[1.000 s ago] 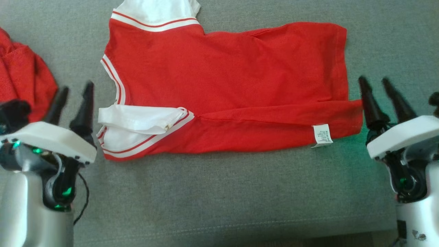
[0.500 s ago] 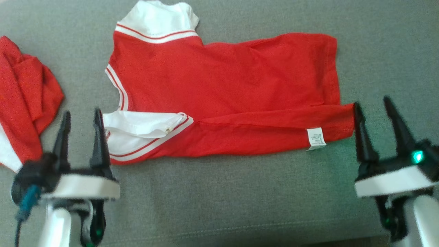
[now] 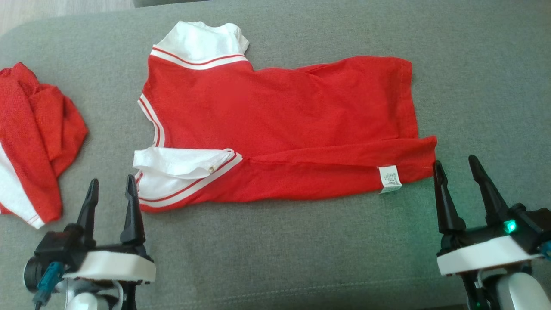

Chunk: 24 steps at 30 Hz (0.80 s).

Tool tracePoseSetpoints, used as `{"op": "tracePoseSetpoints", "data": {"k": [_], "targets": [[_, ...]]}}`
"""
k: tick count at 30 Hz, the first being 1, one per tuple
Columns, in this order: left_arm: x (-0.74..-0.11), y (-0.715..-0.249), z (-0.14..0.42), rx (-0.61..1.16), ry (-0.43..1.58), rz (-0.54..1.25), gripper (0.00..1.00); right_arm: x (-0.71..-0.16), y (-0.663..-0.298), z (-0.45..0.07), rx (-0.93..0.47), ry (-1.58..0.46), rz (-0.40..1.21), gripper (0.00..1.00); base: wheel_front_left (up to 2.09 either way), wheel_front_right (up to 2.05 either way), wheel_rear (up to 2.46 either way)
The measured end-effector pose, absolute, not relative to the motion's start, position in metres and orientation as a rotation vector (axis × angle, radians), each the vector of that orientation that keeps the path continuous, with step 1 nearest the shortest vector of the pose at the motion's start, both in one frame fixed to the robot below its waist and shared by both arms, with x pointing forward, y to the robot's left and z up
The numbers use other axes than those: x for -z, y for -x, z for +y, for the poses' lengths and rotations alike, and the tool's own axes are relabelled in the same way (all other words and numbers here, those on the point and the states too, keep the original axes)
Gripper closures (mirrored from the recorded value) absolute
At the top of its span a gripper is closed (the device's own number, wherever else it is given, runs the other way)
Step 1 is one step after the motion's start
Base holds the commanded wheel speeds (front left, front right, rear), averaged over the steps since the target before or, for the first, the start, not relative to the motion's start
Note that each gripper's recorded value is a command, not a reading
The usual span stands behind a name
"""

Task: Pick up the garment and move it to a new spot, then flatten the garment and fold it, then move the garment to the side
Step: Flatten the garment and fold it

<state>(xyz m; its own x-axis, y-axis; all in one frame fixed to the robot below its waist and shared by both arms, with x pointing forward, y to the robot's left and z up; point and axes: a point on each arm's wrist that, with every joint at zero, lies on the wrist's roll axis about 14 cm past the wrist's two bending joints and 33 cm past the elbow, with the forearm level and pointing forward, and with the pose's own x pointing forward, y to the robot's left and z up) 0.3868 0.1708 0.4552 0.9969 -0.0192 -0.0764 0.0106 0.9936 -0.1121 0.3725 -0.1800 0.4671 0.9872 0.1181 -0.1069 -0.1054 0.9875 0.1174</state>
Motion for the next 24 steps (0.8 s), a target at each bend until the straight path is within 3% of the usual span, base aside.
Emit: {"op": "tracePoseSetpoints", "data": {"k": [12,24], "targets": [[-0.440,-0.383,0.166,0.030,0.115,0.127,0.00,-0.455,-0.369,-0.183,-0.101,-0.114,0.158,0.00,0.00,0.00,0.00],[-0.370,-0.373,0.151,0.060,0.220,0.406,0.00,-0.383,-0.365,-0.182,-0.091,-0.147,0.447,0.00,0.00,0.00,0.00]]}}
